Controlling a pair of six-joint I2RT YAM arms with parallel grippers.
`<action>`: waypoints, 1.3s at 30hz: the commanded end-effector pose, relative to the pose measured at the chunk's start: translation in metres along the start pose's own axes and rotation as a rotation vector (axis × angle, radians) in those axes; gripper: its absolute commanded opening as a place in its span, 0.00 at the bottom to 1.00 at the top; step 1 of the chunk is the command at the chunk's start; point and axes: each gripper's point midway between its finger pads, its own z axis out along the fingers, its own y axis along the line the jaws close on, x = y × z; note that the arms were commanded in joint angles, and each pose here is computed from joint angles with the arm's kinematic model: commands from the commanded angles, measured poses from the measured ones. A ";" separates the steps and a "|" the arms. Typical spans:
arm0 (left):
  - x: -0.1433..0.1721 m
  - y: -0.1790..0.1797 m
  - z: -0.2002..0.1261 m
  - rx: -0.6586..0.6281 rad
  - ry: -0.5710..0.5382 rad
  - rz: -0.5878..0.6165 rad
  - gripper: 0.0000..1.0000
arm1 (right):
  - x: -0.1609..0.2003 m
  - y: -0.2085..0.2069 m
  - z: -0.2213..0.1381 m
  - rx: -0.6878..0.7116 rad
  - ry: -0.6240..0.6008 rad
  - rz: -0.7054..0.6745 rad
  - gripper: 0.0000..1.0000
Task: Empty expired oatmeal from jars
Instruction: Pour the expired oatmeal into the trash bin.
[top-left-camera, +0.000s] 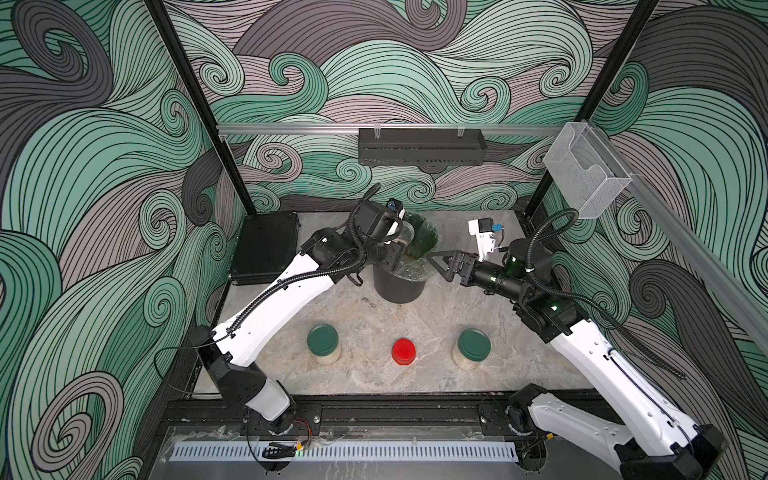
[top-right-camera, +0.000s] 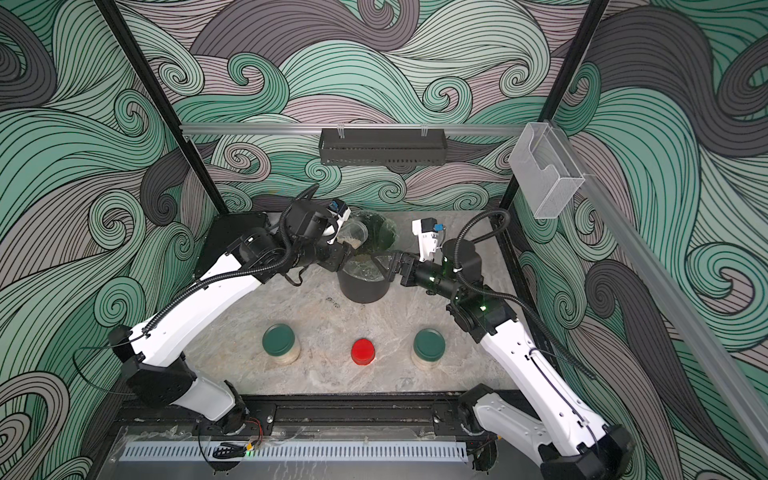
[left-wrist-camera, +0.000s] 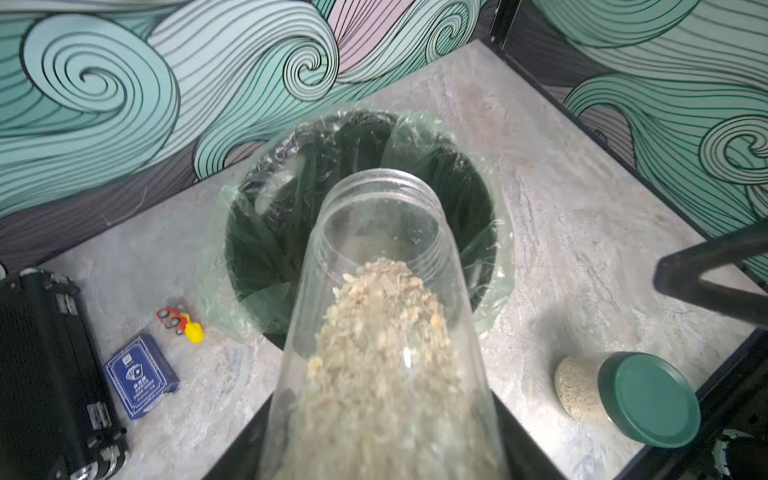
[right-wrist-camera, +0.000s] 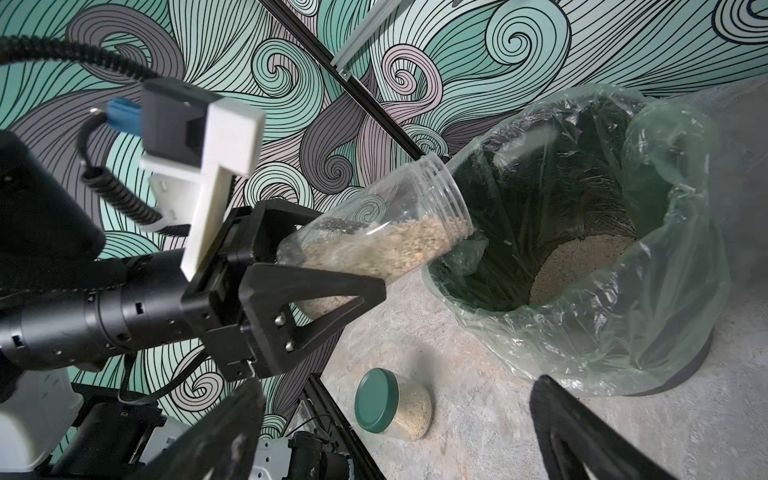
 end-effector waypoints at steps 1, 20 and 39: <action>0.008 0.009 -0.004 -0.034 0.087 -0.051 0.00 | -0.013 0.005 -0.003 -0.001 -0.037 -0.034 0.99; 0.001 0.020 0.004 -0.092 0.169 -0.101 0.00 | -0.029 0.003 0.008 0.003 -0.074 -0.160 0.99; -0.006 0.026 0.016 -0.024 0.269 -0.271 0.00 | -0.047 0.017 0.026 -0.081 -0.163 -0.638 0.98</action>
